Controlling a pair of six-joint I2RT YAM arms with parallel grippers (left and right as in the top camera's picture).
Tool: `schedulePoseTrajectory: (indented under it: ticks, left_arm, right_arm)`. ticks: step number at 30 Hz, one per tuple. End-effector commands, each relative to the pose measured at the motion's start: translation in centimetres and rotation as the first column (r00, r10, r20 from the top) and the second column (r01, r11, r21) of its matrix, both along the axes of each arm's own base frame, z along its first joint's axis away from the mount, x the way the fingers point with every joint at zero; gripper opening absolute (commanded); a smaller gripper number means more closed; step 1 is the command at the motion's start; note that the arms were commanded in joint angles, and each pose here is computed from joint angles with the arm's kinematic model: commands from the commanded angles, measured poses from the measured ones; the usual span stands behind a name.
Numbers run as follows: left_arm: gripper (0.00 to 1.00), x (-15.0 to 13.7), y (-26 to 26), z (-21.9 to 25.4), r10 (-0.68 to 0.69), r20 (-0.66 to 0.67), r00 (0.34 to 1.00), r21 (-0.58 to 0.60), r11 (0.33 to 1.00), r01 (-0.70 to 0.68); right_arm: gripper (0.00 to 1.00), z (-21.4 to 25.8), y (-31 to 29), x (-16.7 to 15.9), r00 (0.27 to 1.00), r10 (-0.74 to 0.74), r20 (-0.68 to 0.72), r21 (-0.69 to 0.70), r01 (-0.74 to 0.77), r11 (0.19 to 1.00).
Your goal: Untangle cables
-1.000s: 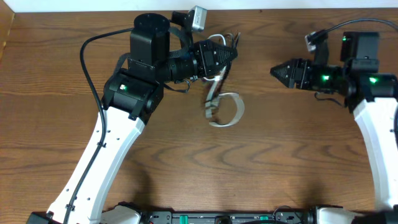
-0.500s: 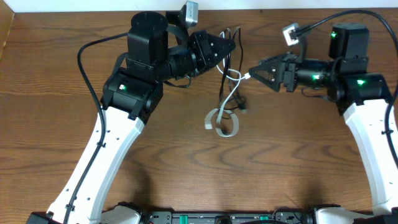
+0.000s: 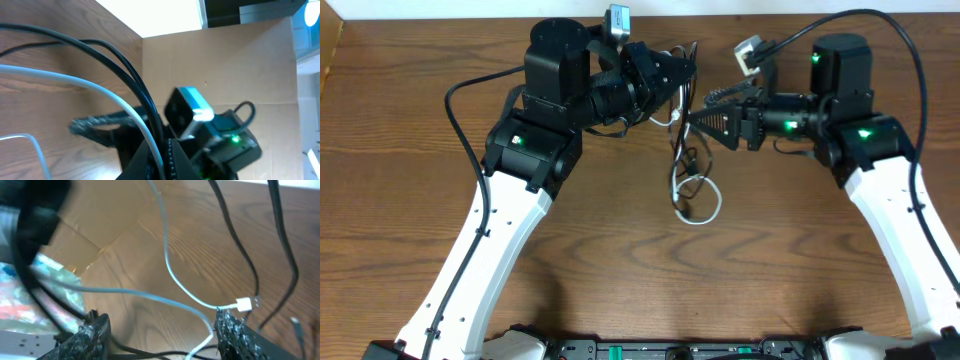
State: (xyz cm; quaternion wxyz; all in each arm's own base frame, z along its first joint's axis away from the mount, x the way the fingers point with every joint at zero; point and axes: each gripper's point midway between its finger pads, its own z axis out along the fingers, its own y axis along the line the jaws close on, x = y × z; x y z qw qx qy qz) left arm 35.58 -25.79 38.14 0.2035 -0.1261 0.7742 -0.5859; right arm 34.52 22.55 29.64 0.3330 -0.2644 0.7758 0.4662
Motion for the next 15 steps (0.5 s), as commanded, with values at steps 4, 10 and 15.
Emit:
schedulePoseTrajectory:
  ticks: [4,10,15]
  left_arm:
    - [0.07,0.1,0.2,1.2,0.012,0.010,1.000,-0.022,1.000,-0.012]
    - [0.07,0.2,0.3,1.2,0.007,0.050,0.999,0.000,1.000,-0.007]
    - [0.08,0.2,0.3,1.2,0.000,0.072,0.997,0.013,1.000,-0.001]
  right_arm:
    - [0.63,0.5,1.1,-1.0,0.986,0.146,0.079,0.051,-0.151,0.987]
    - [0.63,0.2,-1.5,-0.2,0.995,0.093,0.042,0.058,-0.095,0.994]
    - [0.62,1.8,-2.1,-1.5,0.979,0.184,0.090,0.143,-0.195,0.970]
